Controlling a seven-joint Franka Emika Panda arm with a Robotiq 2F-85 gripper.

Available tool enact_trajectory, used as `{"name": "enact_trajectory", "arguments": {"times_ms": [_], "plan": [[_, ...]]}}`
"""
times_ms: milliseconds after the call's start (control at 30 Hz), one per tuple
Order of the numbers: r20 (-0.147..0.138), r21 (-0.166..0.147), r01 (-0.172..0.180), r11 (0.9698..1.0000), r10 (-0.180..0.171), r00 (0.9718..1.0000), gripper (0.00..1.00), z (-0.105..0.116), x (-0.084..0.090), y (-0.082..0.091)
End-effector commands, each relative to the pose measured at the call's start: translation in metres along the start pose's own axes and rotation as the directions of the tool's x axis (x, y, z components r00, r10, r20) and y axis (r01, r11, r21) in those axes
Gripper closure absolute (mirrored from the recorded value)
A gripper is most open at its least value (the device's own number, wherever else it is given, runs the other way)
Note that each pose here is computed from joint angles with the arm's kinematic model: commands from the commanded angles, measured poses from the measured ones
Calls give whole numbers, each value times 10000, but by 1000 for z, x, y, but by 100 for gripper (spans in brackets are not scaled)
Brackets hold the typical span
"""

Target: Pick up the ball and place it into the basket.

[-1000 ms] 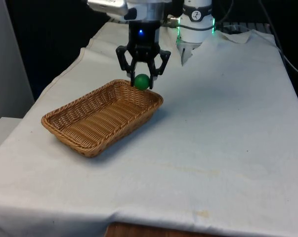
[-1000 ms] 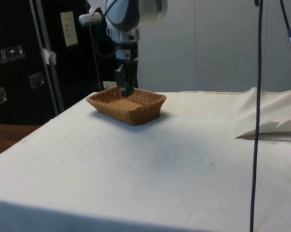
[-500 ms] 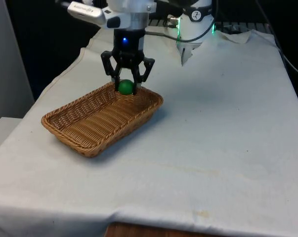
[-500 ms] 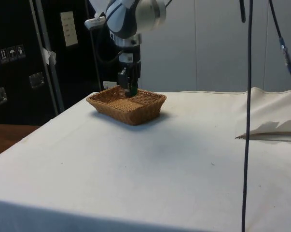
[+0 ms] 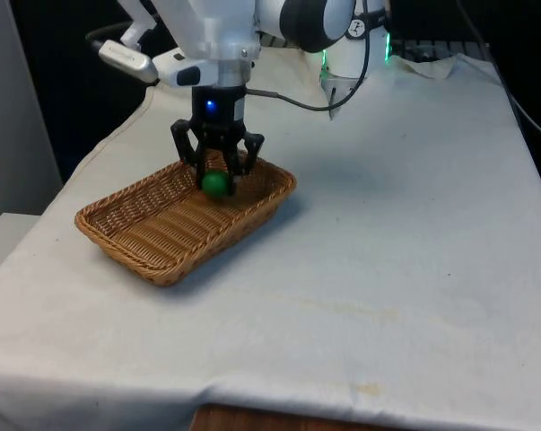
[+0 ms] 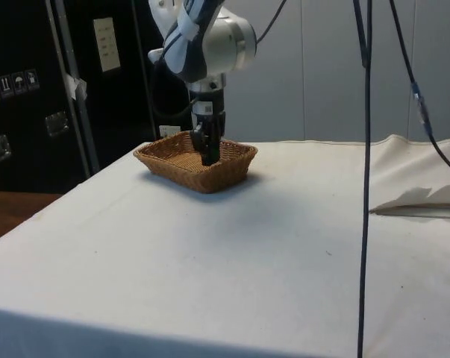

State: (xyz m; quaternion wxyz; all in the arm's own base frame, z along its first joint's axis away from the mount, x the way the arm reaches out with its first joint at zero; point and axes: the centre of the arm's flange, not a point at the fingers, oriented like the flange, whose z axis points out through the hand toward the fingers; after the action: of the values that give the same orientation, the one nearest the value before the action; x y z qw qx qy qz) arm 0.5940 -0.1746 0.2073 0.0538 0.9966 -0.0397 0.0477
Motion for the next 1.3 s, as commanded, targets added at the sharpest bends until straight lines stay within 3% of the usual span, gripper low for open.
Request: {"name": "enact_trajectory", "arguments": {"times_ms": [0, 267, 467, 533, 567, 600, 867, 1133, 1167, 1267], "plan": [[-67, 75, 4, 10000, -3, 10000, 97, 0, 1, 0], [-29, 36, -8, 10000, 8, 10000, 96, 1, 1, 0], [-10, 16, -15, 10000, 15, 10000, 41, 1, 1, 1], [-11, 17, -5, 10000, 5, 10000, 20, 1, 1, 0], [-11, 17, -5, 10000, 5, 10000, 3, 1, 1, 0], [-3, 7, -10, 10000, 10, 10000, 0, 2, 1, 0], [-26, 4, -27, 10000, 28, 10000, 0, 0, 1, 1], [-122, 181, -263, 9995, 265, 9996, 0, -33, -7, 1], [-180, 271, -217, 9994, 222, 9996, 0, -30, -6, 0], [-151, 234, -308, 9993, 311, 9994, 0, -42, -10, 0]]}}
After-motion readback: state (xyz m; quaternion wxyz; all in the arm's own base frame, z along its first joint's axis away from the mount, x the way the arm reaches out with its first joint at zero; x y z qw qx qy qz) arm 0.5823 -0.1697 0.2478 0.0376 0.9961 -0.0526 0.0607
